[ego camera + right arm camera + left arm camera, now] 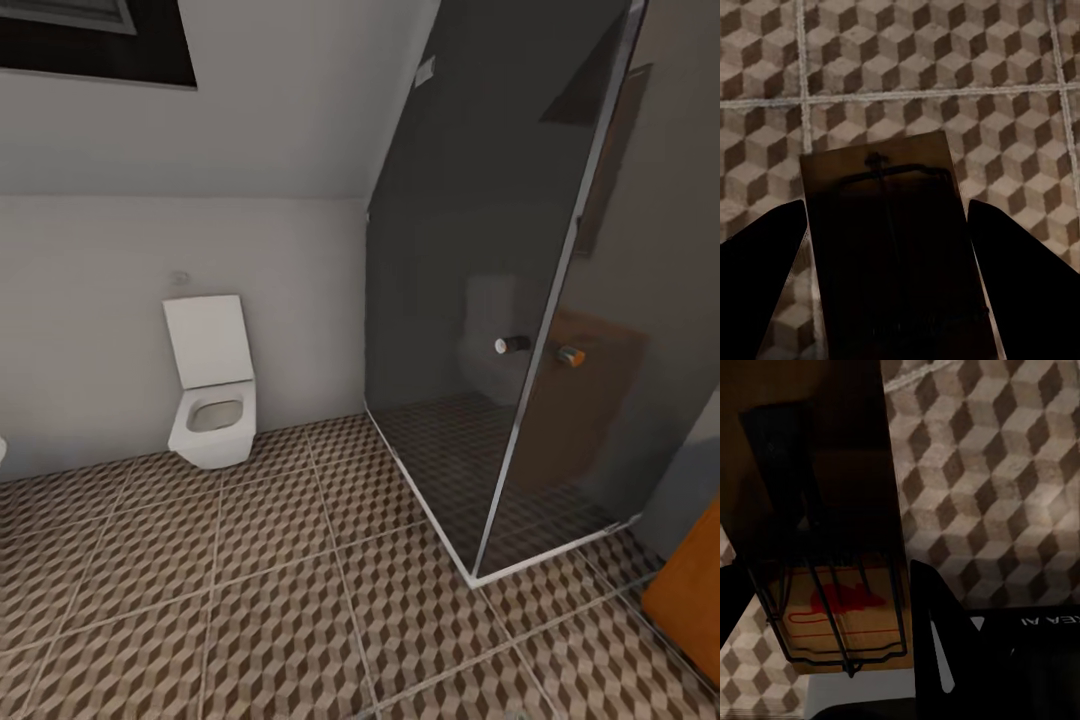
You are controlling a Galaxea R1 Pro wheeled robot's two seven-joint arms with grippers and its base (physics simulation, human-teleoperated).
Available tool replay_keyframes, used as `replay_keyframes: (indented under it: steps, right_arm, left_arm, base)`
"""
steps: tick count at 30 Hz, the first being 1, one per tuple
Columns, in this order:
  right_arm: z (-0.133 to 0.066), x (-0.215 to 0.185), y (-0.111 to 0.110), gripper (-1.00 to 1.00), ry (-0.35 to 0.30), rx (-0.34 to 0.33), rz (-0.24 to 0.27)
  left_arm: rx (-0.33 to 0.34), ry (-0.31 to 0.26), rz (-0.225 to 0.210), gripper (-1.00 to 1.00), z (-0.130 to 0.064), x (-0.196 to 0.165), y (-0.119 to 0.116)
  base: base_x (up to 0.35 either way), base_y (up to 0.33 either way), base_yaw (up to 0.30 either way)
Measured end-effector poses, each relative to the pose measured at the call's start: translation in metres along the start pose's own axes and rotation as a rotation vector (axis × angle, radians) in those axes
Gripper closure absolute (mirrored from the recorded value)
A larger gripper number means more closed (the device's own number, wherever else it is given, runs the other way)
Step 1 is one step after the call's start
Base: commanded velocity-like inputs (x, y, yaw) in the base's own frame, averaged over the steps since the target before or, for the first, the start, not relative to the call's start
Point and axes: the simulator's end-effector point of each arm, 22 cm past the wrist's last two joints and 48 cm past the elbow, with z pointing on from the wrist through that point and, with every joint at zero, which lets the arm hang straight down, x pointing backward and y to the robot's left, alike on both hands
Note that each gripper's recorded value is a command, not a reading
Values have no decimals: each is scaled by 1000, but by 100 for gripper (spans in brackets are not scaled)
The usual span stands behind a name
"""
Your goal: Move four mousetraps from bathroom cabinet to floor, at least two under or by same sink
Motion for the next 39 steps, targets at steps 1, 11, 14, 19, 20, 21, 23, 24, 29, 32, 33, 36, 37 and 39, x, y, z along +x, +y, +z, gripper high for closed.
replay_keyframes:
  steps: [1, 11, 14, 19, 20, 21, 23, 24, 29, 32, 33, 36, 37, 39]
  right_arm:
    - [0, 0, 0, 100, 1, 0, 0]
    - [1, 4, 1, 100, 9, -2, 0]
    - [1, 6, 1, 100, 12, -3, 1]
    - [2, 8, 2, 100, 17, -4, 1]
    - [2, 8, 2, 100, 18, -4, 1]
    - [2, 9, 2, 100, 20, -5, 1]
    - [2, 10, 2, 100, 22, -5, 1]
    - [2, 10, 2, 100, 23, -5, 1]
    - [3, 13, 3, 100, 28, -7, 1]
    - [3, 14, 3, 100, 31, -7, 2]
    - [3, 15, 3, 100, 32, -7, 2]
    - [3, 16, 4, 100, 35, -8, 2]
    - [3, 17, 4, 100, 36, -8, 2]
    - [3, 18, 4, 100, 39, -9, 2]
  left_arm:
    - [0, 1, 0, 100, 0, 0, 0]
    - [1, 9, 1, 100, 2, 4, 0]
    - [1, 12, 2, 100, 2, 5, 0]
    - [1, 17, 2, 100, 3, 7, -1]
    - [1, 18, 3, 100, 3, 7, -1]
    - [2, 19, 3, 100, 3, 8, -1]
    - [2, 21, 3, 100, 4, 9, -1]
    - [2, 22, 3, 100, 4, 9, -1]
    - [4, 28, 5, 100, 5, 11, -2]
    - [5, 31, 5, 100, 5, 13, -3]
    - [5, 32, 5, 100, 5, 13, -3]
    - [6, 35, 6, 100, 6, 14, -3]
    - [6, 36, 6, 100, 6, 15, -3]
    - [6, 38, 6, 100, 6, 16, -4]
  base:
    - [0, 0, 282]
    - [0, 0, 253]
    - [0, 0, 235]
    - [0, 0, 232]
    - [0, 0, 230]
    - [0, 0, 230]
    - [0, 0, 230]
    - [0, 0, 230]
    - [0, 0, 230]
    - [0, 0, 230]
    - [0, 0, 230]
    - [0, 0, 230]
    - [0, 0, 230]
    - [0, 0, 230]
